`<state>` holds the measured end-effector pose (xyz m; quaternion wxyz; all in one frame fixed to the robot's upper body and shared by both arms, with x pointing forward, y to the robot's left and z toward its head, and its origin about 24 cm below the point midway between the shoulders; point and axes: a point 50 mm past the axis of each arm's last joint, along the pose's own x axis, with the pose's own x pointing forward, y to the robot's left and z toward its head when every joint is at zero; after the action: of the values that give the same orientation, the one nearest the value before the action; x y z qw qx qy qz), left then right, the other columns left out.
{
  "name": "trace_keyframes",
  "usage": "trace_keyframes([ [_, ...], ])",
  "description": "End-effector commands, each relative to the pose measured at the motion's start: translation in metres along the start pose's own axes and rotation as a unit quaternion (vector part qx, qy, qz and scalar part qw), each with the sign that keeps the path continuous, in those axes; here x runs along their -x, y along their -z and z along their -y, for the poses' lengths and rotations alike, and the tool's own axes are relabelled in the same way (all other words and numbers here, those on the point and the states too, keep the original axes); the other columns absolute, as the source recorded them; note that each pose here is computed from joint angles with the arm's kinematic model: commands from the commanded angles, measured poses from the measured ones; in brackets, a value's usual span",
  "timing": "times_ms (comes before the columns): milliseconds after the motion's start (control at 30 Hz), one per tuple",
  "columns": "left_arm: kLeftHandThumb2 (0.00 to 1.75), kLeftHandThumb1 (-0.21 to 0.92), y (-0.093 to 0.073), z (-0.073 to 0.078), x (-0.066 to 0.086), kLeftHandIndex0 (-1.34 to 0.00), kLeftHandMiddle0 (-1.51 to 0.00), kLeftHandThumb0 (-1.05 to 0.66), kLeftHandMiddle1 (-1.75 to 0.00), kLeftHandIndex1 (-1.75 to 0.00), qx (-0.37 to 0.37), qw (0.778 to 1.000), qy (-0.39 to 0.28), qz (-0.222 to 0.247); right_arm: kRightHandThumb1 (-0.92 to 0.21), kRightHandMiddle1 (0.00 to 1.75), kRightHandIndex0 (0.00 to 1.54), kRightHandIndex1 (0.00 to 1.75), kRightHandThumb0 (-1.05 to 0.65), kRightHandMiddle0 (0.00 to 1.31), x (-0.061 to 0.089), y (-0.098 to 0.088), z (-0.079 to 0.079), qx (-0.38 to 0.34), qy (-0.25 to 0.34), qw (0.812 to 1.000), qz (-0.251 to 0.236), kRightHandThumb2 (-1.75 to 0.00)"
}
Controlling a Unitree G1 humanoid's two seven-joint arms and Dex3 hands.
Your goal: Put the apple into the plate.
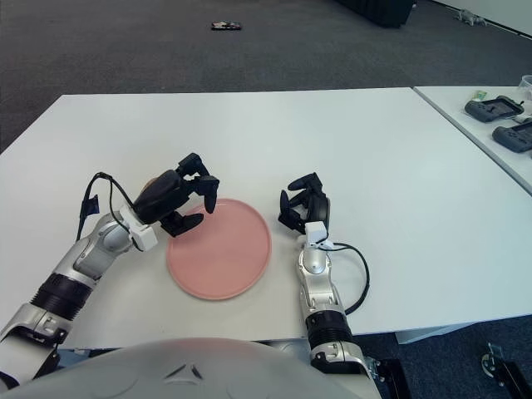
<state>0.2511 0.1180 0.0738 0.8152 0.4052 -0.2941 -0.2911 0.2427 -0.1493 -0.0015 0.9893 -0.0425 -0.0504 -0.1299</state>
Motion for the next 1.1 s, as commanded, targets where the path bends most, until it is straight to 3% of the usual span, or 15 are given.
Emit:
trace_keyframes([
  [0, 1.52, 0.15, 0.009, -0.011, -0.002, -0.75, -1.24, -0.54, -1.75, -1.75, -0.032, 0.999, -0.012, -0.024, -0.53, 1.75, 0.61, 1.66, -0.41, 0.44, 0.001, 0.004, 0.003, -0.001, 0.003, 1.000, -0.008, -1.06],
  [167, 1.43, 0.22, 0.020, -0.021, 0.009, -0.68, -0.99, -0.51, -1.75, -1.75, -0.054, 0.996, -0.013, -0.071, -0.54, 1.75, 0.60, 1.65, -0.41, 0.44, 0.002, 0.004, 0.002, -0.001, 0.004, 1.000, -0.007, -1.05],
  [333, 1.27, 0.35, 0.025, -0.032, 0.016, -0.58, -0.65, -0.47, -1.75, -1.75, -0.072, 0.993, -0.022, -0.092, -0.54, 1.75, 0.62, 1.67, -0.41, 0.44, 0.002, 0.004, 0.002, 0.002, 0.005, 1.000, -0.006, -1.05],
  [433, 1.14, 0.45, 0.023, -0.039, 0.017, -0.50, -0.30, -0.44, -1.75, -1.75, -0.080, 0.992, -0.029, -0.093, -0.53, 1.75, 0.62, 1.67, -0.41, 0.44, 0.002, 0.004, 0.002, 0.003, 0.005, 1.000, -0.007, -1.05],
  [500, 1.21, 0.29, 0.021, -0.046, 0.018, -0.20, -0.12, -0.53, -1.70, -1.74, -0.086, 0.991, -0.034, -0.094, -0.53, 1.75, 0.62, 1.68, -0.41, 0.44, 0.002, 0.004, 0.001, 0.003, 0.005, 1.000, -0.009, -1.06],
  [600, 1.18, 0.25, 0.018, -0.058, 0.021, -0.07, -0.04, -0.65, -1.37, -1.46, -0.097, 0.990, -0.040, -0.097, -0.52, 1.75, 0.63, 1.68, -0.42, 0.45, 0.002, 0.005, 0.002, 0.002, 0.005, 1.000, -0.011, -1.07],
  [800, 1.10, 0.24, 0.017, -0.066, 0.025, -0.01, 0.00, -0.73, -0.97, -1.11, -0.106, 0.988, -0.041, -0.109, -0.52, 1.75, 0.63, 1.68, -0.42, 0.45, 0.002, 0.005, 0.001, 0.001, 0.006, 1.000, -0.012, -1.08],
  [1067, 1.04, 0.29, 0.017, -0.073, 0.031, 0.00, 0.00, -0.79, -0.66, -0.80, -0.113, 0.986, -0.071, -0.104, -0.51, 1.75, 0.62, 1.67, -0.42, 0.46, 0.002, 0.004, 0.001, 0.001, 0.004, 1.000, -0.011, -1.08],
])
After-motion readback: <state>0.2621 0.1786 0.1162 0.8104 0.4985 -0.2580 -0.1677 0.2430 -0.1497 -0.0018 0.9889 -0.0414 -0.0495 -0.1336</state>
